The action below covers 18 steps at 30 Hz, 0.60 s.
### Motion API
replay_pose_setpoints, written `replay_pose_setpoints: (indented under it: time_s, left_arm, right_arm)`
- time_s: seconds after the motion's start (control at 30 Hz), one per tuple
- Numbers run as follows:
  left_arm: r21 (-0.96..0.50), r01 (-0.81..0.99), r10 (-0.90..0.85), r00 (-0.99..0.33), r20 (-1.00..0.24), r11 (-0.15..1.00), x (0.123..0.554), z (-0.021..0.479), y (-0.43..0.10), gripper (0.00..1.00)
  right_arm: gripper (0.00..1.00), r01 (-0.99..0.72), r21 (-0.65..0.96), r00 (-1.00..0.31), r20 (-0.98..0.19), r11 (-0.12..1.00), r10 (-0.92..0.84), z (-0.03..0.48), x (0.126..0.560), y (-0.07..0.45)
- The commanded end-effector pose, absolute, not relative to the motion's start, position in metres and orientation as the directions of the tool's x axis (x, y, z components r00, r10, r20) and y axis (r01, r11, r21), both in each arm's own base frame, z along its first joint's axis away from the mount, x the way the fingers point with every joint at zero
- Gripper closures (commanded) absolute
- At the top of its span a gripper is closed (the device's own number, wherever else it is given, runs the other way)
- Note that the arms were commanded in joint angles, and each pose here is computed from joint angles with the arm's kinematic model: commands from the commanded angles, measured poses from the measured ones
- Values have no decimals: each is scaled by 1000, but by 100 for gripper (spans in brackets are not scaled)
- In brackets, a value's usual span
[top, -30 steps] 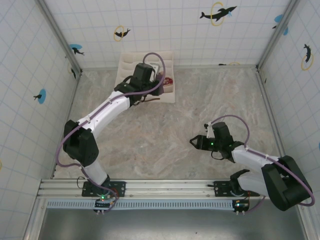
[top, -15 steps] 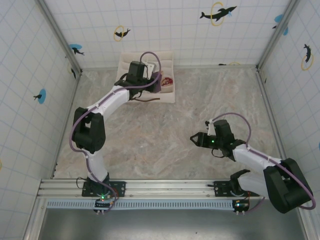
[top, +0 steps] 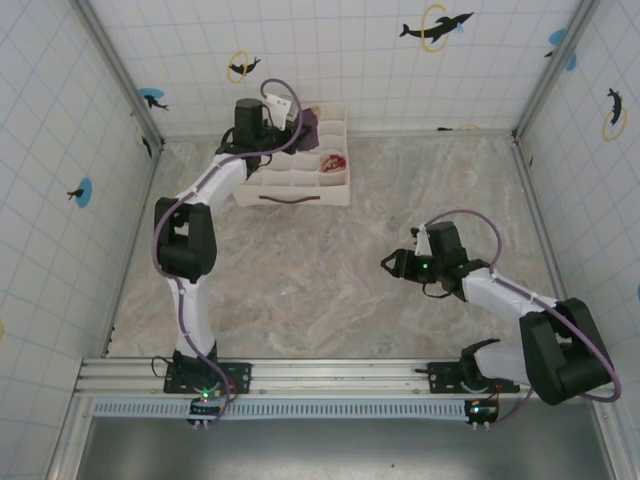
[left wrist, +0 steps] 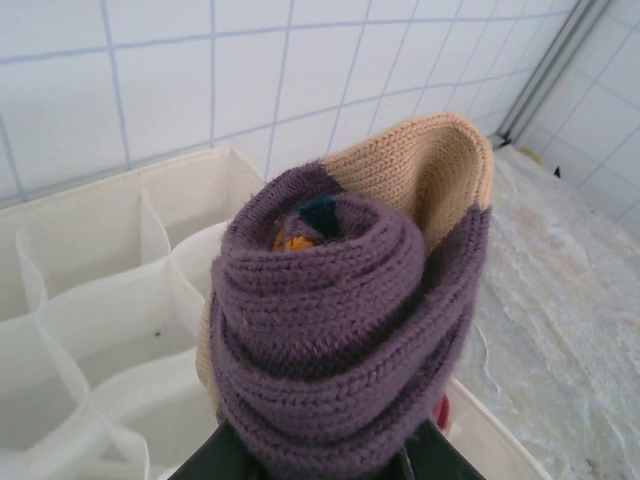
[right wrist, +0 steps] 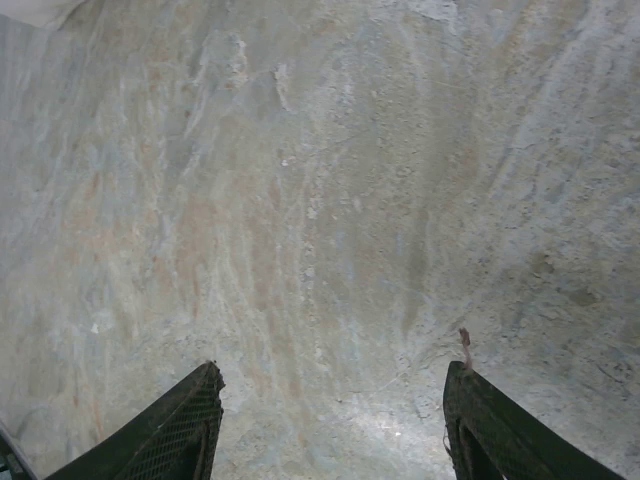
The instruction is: Roll the socks
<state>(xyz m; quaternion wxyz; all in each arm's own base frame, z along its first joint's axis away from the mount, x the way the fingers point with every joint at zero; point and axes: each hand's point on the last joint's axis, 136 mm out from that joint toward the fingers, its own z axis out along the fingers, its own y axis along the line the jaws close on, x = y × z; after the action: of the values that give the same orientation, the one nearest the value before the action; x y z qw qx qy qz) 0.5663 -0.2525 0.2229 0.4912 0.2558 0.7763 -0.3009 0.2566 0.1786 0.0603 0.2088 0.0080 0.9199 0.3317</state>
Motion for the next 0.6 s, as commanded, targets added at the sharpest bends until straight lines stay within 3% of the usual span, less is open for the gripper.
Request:
replay_pose_setpoints:
  time_s: [0.0, 0.3, 0.57]
  left_arm:
    - [-261, 761, 89, -385, -919, 593, 565, 228, -262, 100]
    - [-324, 788, 108, -438, -892, 523, 555, 211, -256, 100]
    - [-337, 781, 142, -471, -871, 526, 552, 190, -254, 100]
  right_arm:
    - [40, -106, 611, -926, -347, 785, 146, 60, 259, 178]
    - [40, -82, 623, -940, -307, 778, 147, 52, 262, 181]
    - [40, -73, 624, -943, -297, 778, 150, 48, 259, 180]
